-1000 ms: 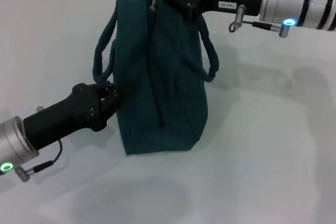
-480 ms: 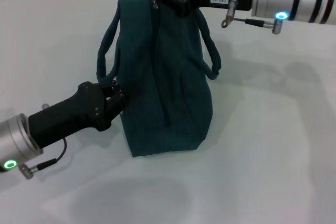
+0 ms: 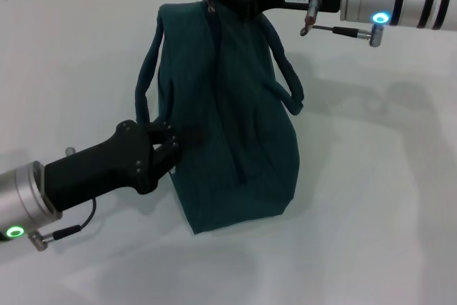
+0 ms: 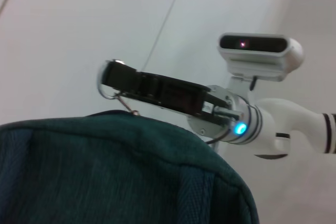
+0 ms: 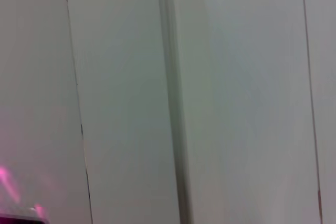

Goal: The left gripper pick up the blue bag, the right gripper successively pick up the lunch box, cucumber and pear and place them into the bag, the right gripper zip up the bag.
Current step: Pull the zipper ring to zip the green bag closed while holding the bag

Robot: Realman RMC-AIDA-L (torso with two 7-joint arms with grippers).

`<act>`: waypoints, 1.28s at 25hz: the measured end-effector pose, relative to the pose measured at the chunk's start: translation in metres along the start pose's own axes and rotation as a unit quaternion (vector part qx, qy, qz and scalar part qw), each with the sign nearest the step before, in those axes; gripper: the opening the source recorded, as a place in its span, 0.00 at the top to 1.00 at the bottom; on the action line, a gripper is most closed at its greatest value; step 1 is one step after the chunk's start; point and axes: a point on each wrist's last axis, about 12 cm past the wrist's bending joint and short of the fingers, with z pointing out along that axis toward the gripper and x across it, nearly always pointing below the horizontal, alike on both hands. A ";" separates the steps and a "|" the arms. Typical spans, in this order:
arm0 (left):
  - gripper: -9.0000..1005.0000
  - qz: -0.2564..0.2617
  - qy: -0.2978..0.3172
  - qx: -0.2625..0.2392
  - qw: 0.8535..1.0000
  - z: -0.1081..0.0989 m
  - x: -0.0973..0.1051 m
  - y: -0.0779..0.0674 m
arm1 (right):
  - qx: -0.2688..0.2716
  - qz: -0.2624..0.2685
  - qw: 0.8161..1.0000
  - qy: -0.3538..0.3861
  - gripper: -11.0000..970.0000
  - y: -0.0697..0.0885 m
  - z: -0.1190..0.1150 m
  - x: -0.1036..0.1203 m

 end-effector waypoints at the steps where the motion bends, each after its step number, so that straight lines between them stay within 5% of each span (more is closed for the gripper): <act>1: 0.92 0.000 0.002 0.001 1.000 0.000 0.000 0.000 | 0.001 0.001 1.000 0.001 0.97 0.000 0.000 0.001; 32: 0.89 -0.001 0.003 0.028 1.000 -0.002 0.003 -0.009 | 0.051 0.003 0.998 0.048 0.97 -0.007 0.001 0.023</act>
